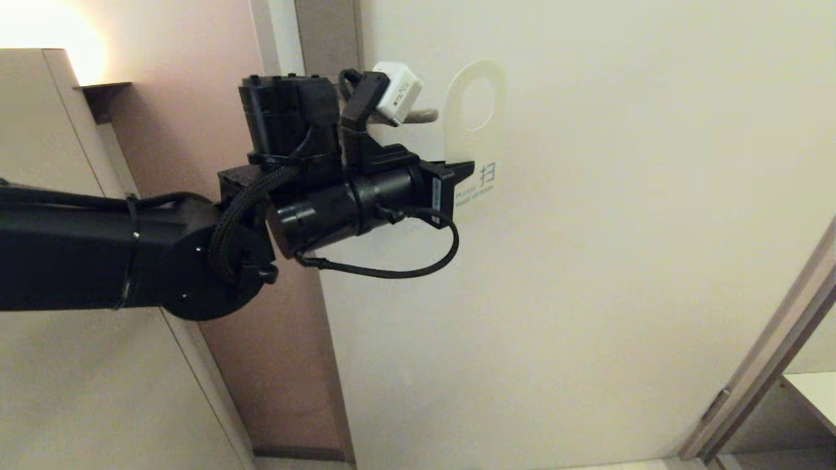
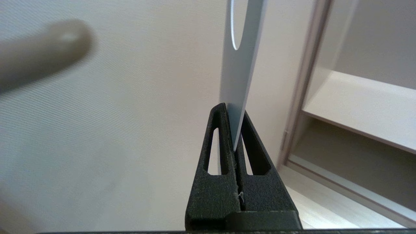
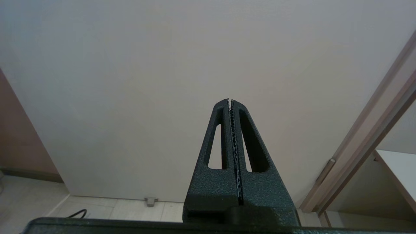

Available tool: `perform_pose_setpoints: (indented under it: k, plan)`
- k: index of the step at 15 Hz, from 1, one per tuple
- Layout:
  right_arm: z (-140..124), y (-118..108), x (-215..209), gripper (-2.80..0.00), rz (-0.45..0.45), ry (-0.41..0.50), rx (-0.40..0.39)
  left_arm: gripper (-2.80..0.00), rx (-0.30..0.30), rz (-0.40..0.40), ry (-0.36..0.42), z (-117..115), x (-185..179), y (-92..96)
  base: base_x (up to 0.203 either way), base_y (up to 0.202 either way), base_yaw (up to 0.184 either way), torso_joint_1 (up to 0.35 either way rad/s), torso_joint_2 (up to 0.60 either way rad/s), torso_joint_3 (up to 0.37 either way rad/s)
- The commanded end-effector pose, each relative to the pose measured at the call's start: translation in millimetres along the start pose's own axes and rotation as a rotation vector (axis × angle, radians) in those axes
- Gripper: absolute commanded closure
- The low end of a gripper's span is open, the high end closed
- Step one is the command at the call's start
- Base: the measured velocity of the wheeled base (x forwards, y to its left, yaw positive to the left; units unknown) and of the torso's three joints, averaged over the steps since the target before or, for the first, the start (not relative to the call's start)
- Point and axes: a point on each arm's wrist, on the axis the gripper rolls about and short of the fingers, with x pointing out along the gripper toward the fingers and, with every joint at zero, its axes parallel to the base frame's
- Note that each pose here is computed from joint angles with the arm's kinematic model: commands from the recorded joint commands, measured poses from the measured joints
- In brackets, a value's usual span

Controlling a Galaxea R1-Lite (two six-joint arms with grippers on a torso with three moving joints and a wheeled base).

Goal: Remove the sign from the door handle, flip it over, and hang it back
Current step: Hand it to the other hand

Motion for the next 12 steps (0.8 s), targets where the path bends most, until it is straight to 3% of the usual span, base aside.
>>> perform_pose_setpoints:
  k: [1, 6, 9, 12]
  plan:
    - [0.0, 0.0, 0.0, 0.00, 0.000, 0.000, -0.001, 0.00, 0.002, -0.038, -0.010, 7.8, -18.9, -17.3, 0.000, 0.000, 0.000, 0.000, 0.00, 0.000]
    - [0.0, 0.0, 0.0, 0.00, 0.002, 0.000, 0.000, 0.00, -0.007, -0.131, 0.023, 3.2, -57.8, -51.6, 0.000, 0.000, 0.000, 0.000, 0.00, 0.000]
    - [0.0, 0.0, 0.0, 0.00, 0.000, 0.000, -0.002, 0.00, -0.015, -0.174, 0.039, 1.8, -80.5, -60.5, 0.000, 0.000, 0.000, 0.000, 0.00, 0.000]
    - [0.0, 0.0, 0.0, 0.00, 0.000, 0.000, 0.000, 0.00, -0.102, -0.284, 0.057, 4.5, -98.1, -64.5, 0.000, 0.000, 0.000, 0.000, 0.00, 0.000]
